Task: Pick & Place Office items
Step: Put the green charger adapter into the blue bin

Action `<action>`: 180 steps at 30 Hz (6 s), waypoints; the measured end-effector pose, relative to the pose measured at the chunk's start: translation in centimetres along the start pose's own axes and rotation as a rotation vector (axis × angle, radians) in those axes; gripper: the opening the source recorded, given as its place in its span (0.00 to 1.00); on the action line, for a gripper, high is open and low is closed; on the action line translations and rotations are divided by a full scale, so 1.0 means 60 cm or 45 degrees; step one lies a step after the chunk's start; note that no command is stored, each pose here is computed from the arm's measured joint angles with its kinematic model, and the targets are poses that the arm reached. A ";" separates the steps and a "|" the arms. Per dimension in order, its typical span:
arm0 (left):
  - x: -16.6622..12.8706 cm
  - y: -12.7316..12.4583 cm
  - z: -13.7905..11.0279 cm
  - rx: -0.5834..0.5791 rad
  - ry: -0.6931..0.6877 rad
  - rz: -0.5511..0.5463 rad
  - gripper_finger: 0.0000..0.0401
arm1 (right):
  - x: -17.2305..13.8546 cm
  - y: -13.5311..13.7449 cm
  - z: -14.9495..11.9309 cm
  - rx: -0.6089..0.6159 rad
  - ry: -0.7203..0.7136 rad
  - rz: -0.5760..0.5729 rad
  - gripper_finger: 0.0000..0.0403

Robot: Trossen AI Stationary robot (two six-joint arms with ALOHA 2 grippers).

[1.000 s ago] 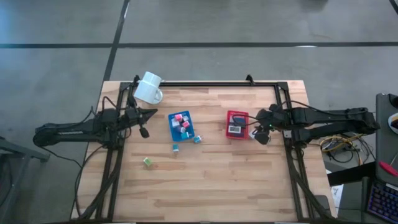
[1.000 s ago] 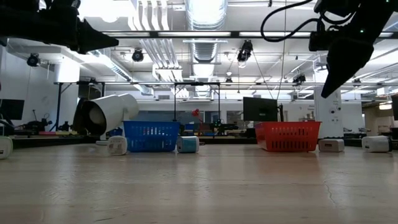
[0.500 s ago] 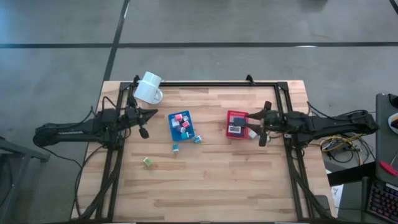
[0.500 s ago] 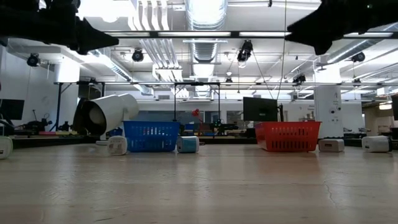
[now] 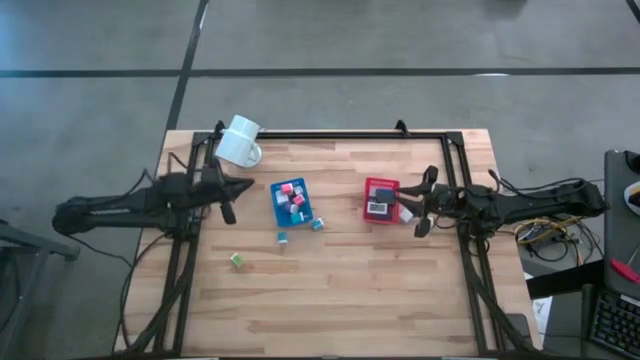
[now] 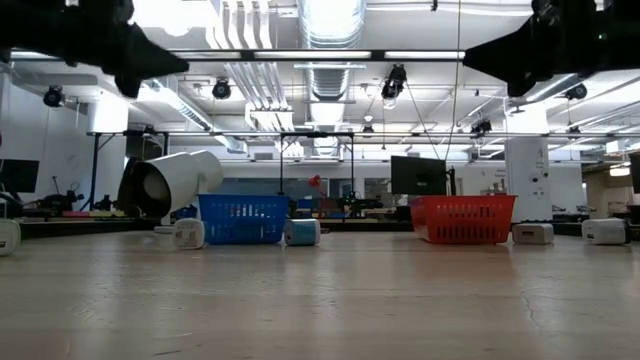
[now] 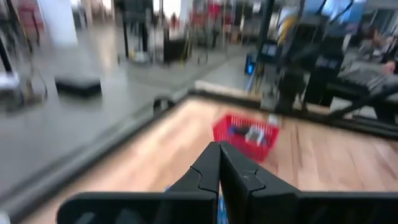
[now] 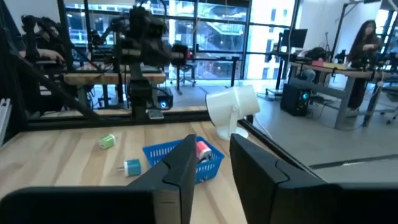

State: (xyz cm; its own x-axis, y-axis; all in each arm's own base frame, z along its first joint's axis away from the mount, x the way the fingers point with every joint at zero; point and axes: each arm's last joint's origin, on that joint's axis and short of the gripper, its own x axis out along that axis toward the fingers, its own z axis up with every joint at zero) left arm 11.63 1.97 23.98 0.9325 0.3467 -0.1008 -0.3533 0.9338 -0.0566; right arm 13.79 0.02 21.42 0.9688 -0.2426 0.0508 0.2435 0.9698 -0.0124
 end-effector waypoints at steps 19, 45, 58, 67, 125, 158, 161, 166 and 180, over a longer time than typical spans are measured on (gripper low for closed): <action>0.050 -0.077 0.030 -0.169 1.118 0.169 0.07 | 0.001 0.001 0.003 -0.087 0.041 0.009 0.20; 0.078 -0.201 -0.001 0.726 1.712 -0.616 0.61 | 0.002 0.001 0.010 -0.083 0.064 0.009 0.21; 0.097 -0.206 -0.094 0.864 1.825 -0.792 0.60 | 0.006 0.002 0.002 -0.051 0.111 0.010 0.20; 0.078 -0.191 -0.123 0.958 1.920 -0.902 0.60 | 0.007 0.002 0.001 -0.032 0.116 0.009 0.22; 0.065 -0.109 -0.051 0.256 0.321 -0.604 0.34 | 0.008 0.004 0.000 0.035 0.125 0.039 0.16; 0.014 -0.048 -0.128 0.064 0.060 -0.209 0.34 | 0.008 0.004 0.001 0.054 0.117 0.037 0.16; 0.019 -0.051 -0.089 0.074 0.054 -0.192 0.34 | 0.008 0.004 0.001 0.054 0.117 0.037 0.16; 0.029 -0.052 -0.003 0.210 0.156 -0.101 0.34 | 0.008 0.004 0.006 0.041 0.077 0.038 0.16; 0.149 -0.022 -0.003 0.251 0.669 0.069 0.34 | 0.009 0.004 0.009 0.024 0.053 0.039 0.16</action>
State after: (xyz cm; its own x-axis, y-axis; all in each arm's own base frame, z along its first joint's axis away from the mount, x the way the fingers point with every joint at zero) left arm 20.43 3.84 22.95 0.7332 0.3514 -0.5822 -0.3324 0.9321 0.1440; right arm 14.32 0.14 21.98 0.9770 -0.2131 0.0090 0.2131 0.9770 0.0053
